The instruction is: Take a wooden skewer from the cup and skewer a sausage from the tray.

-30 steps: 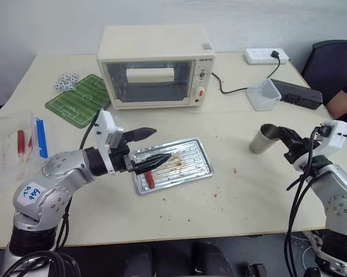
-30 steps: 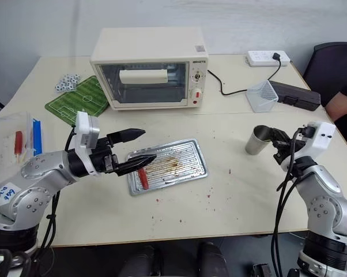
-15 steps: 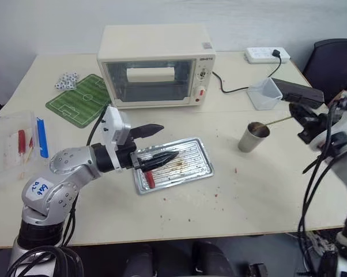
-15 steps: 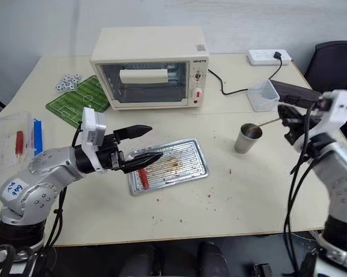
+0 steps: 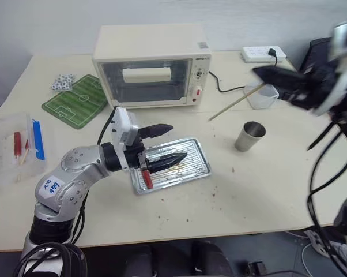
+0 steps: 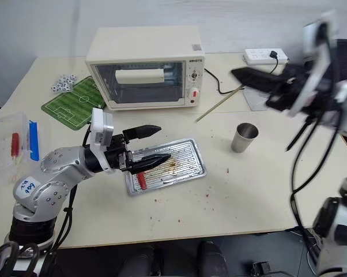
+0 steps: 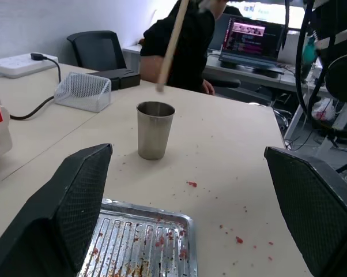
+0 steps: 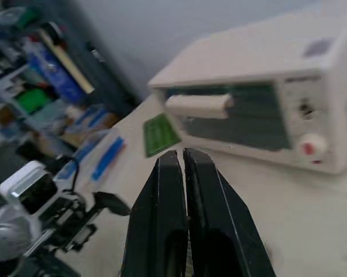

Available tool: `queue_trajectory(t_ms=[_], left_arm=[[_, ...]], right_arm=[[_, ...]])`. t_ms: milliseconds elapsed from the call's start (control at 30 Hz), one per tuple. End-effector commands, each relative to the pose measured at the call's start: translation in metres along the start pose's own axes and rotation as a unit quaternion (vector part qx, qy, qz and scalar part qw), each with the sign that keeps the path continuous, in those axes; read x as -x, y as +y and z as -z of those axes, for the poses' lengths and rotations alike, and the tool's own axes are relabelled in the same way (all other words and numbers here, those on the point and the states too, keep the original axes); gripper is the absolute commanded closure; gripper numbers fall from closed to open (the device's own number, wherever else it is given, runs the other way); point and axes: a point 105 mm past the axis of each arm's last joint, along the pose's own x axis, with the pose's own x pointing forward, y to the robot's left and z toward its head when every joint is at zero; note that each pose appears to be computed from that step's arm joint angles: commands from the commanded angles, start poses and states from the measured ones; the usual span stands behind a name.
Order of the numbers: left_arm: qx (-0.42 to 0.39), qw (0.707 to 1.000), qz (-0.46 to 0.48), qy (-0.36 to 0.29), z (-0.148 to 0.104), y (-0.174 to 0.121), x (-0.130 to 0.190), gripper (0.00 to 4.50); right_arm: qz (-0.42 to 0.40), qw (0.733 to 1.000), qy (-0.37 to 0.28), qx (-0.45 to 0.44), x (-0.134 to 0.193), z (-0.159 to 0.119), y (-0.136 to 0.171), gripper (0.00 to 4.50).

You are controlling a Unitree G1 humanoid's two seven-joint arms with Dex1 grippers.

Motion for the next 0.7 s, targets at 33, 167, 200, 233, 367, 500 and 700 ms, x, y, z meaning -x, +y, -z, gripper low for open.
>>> queue_trajectory(t_ms=[33, 167, 200, 233, 367, 500, 700], left_arm=[[-0.036, 0.999, 0.000, -0.028, -0.019, -0.005, -0.001, 0.00], [-0.068, 0.997, -0.019, -0.035, -0.024, -0.002, -0.003, 0.00], [-0.066, 0.997, -0.028, -0.041, -0.025, 0.001, -0.004, 0.00], [-0.066, 0.996, -0.032, -0.047, -0.027, 0.001, -0.005, 0.00], [-0.075, 0.995, -0.030, -0.062, -0.029, -0.005, -0.014, 0.00], [-0.077, 0.993, -0.030, -0.088, -0.035, -0.010, -0.023, 0.00], [-0.079, 0.991, -0.047, -0.100, -0.038, -0.009, -0.023, 1.08]], right_arm=[[-0.049, 0.998, -0.012, -0.036, -0.011, -0.002, 0.017, 4.47], [-0.068, 0.994, -0.025, -0.084, -0.021, -0.001, 0.017, 4.47], [-0.068, 0.994, -0.026, -0.087, -0.021, -0.001, 0.016, 4.47], [-0.074, 0.992, -0.033, -0.092, -0.023, -0.002, 0.017, 4.47], [-0.094, 0.989, -0.045, -0.104, -0.028, -0.004, 0.020, 4.47], [-0.096, 0.987, -0.050, -0.115, -0.031, -0.002, 0.019, 4.47], [-0.104, 0.984, -0.068, -0.126, -0.032, -0.007, 0.019, 4.50]])
